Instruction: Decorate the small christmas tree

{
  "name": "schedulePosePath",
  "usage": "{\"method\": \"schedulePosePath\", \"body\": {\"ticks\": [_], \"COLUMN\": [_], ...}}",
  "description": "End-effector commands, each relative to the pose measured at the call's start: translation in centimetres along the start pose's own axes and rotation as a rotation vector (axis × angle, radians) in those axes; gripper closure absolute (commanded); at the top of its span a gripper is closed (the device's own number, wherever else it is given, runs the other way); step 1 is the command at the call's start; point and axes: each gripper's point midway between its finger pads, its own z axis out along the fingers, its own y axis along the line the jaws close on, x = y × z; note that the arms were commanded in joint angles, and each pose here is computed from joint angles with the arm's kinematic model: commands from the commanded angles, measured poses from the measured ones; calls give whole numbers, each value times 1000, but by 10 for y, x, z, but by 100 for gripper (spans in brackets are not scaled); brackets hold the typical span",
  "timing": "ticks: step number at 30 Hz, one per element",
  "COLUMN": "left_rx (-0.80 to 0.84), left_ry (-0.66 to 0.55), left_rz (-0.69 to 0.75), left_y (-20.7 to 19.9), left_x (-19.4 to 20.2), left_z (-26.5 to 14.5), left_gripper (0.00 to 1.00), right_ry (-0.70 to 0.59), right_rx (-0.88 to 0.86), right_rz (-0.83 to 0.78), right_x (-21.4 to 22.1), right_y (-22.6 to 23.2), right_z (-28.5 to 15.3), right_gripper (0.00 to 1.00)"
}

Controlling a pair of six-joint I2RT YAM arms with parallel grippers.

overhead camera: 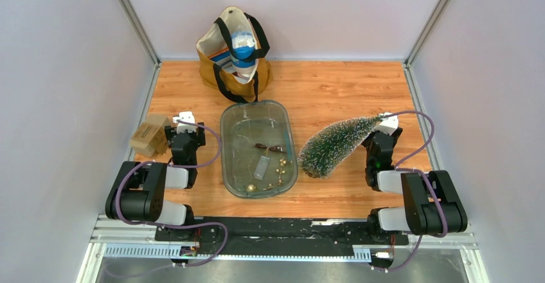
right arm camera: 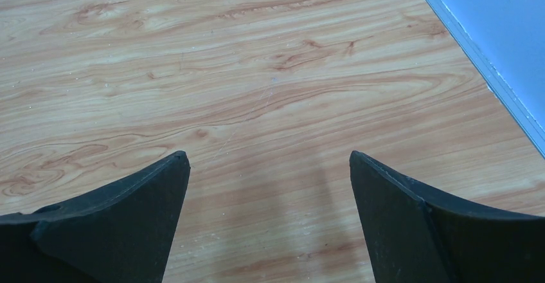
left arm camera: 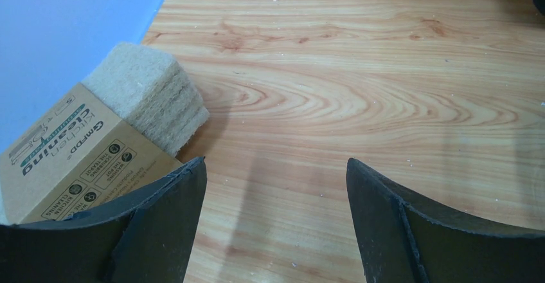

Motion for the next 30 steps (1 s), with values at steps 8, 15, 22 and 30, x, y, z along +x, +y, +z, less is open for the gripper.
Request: {"method": "schedulePosePath", "body": {"ticks": [8,15,22,30], "left_rx": [-89,-322,202,436], "left_ry": [-57,153,207,489], "left_rz": [-21,-355,-475,-443], "left_y": [20,68,-10,-61], "left_x": [-42,-96,-130,-73], "left_z": [-1,-71,-112,-132], "left_gripper": [12,12,13,21], "right_ry": [85,173,243,169], "right_rx": [289,365,197,105], "right_rz": [88,269,444,459], "right_x": [-78,-85,-77,-85], "right_y": [-53,-64,-32,-29], "right_z": [-23,-60,-96,-129], "right_gripper": [0,0,0,0]}}
